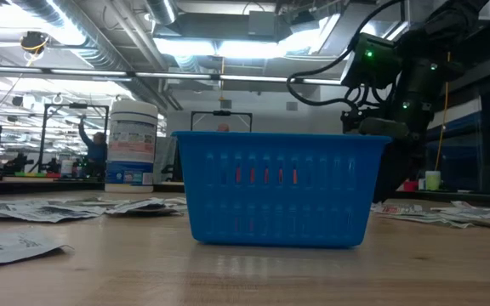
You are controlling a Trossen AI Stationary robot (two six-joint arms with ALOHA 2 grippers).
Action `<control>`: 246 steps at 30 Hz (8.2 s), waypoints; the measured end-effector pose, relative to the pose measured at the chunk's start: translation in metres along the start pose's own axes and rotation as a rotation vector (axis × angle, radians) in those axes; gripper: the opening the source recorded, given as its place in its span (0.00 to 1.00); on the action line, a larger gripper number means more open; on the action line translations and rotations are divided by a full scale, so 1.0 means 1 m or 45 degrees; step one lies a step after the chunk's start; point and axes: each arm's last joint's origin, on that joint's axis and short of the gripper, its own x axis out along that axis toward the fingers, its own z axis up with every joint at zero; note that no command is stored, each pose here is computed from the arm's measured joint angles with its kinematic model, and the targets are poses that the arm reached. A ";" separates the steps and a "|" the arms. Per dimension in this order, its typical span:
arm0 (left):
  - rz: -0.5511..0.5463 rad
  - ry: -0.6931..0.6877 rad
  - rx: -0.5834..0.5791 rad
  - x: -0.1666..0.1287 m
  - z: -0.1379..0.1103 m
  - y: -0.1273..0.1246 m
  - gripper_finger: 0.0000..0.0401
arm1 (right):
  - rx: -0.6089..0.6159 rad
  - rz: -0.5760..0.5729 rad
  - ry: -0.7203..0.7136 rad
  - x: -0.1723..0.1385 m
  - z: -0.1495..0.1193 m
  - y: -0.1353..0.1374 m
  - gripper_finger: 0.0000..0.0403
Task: Pick & Place First Aid Supplies
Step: Put the orange ointment pack into the bottom orange bin
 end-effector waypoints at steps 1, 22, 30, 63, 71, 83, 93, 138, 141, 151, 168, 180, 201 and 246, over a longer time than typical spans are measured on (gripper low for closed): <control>0.000 0.000 0.000 0.000 0.000 0.000 0.03 | 0.000 0.000 0.000 0.000 0.000 0.000 0.29; 0.000 0.000 0.000 0.000 0.000 0.000 0.02 | 0.032 -0.018 0.003 0.000 -0.001 -0.001 0.29; 0.000 0.000 0.000 0.000 0.000 0.000 0.03 | 0.022 -0.028 0.022 0.006 -0.002 0.000 0.29; 0.000 0.000 0.000 0.000 0.000 0.000 0.02 | 0.025 -0.002 -0.013 0.004 0.001 0.002 0.01; 0.000 0.000 0.000 0.000 0.000 0.000 0.03 | 0.020 0.009 -0.030 0.000 0.003 0.002 0.01; 0.000 0.000 0.000 0.000 0.000 0.000 0.03 | -0.032 0.002 -0.069 -0.033 0.024 0.000 0.01; 0.000 0.000 0.000 0.000 0.000 0.000 0.02 | -0.069 0.000 -0.227 -0.067 0.058 -0.010 0.00; 0.000 0.000 0.000 0.000 0.000 0.000 0.03 | -0.652 0.387 -0.456 -0.078 0.083 0.056 0.00; 0.000 -0.001 0.000 0.000 0.000 0.000 0.03 | -0.671 0.385 -0.407 -0.066 0.080 0.062 0.00; 0.000 0.000 0.000 0.000 0.000 0.000 0.02 | -0.672 0.336 -0.273 -0.013 0.080 0.068 0.01; 0.000 -0.001 0.000 0.000 0.000 0.000 0.03 | -0.642 0.267 -0.268 0.003 0.090 0.053 0.11; 0.000 0.000 0.000 0.000 0.000 0.000 0.02 | -0.643 0.240 -0.101 -0.023 0.103 0.060 0.34; 0.000 0.000 0.000 0.000 0.000 0.000 0.02 | -0.819 0.319 -0.108 -0.056 0.075 0.128 0.35; 0.000 0.000 0.000 0.000 0.000 0.000 0.02 | -0.140 -0.004 0.525 -0.077 -0.023 0.150 0.35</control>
